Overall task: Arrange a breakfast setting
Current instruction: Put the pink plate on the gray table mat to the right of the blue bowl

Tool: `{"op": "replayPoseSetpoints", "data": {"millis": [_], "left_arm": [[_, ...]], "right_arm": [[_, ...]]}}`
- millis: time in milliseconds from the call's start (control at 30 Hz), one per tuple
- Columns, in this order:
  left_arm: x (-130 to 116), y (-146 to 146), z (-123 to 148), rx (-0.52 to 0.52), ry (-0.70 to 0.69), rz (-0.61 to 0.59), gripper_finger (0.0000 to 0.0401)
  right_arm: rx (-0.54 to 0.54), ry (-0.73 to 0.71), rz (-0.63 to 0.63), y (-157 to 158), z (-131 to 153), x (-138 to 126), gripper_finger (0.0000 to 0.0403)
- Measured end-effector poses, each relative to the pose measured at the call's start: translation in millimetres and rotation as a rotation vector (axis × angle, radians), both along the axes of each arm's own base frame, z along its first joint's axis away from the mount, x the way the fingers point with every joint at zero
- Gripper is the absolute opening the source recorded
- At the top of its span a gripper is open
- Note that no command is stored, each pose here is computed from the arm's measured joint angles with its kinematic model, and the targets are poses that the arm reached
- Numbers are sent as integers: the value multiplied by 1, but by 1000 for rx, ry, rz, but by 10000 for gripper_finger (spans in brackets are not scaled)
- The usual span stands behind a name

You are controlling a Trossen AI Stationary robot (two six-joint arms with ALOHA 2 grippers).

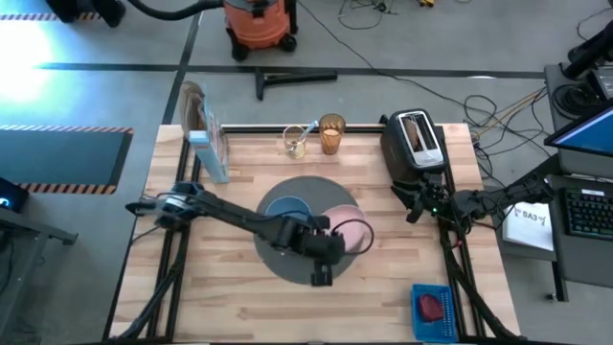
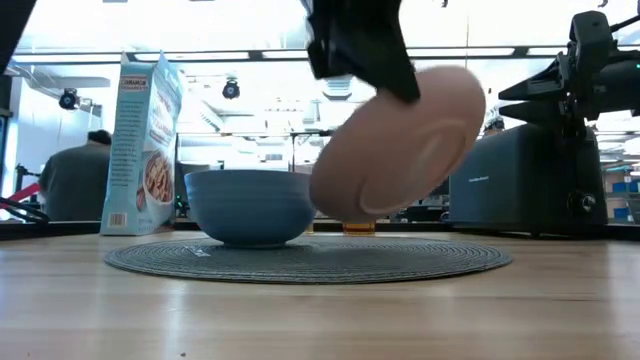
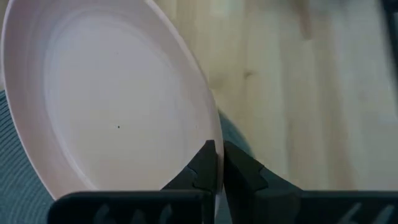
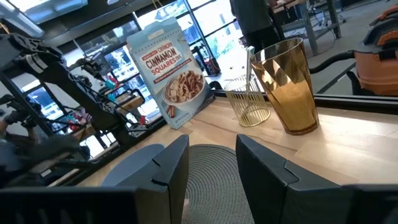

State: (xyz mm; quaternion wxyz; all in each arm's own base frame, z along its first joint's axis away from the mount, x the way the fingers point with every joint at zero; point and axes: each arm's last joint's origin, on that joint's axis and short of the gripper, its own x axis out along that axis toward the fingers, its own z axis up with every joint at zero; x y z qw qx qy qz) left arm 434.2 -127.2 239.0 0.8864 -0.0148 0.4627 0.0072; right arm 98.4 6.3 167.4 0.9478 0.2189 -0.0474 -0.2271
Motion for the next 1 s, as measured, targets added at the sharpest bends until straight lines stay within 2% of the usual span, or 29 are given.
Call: {"op": "replayPoseSetpoints", "data": {"millis": [133,467,867,1000], "left_arm": [[8,11,-16,33,35,-7,0],[29,31,-33,102,89,-32,0],[53,31,-58,135,319,-6,22],[62,30,-56,167,355,5,29]], "right_arm": [[-1,1,0,0,0,0,123],[0,1,3,0,0,0,123],[-1,3,4,0,0,0,123],[-1,3,4,0,0,0,123]]}}
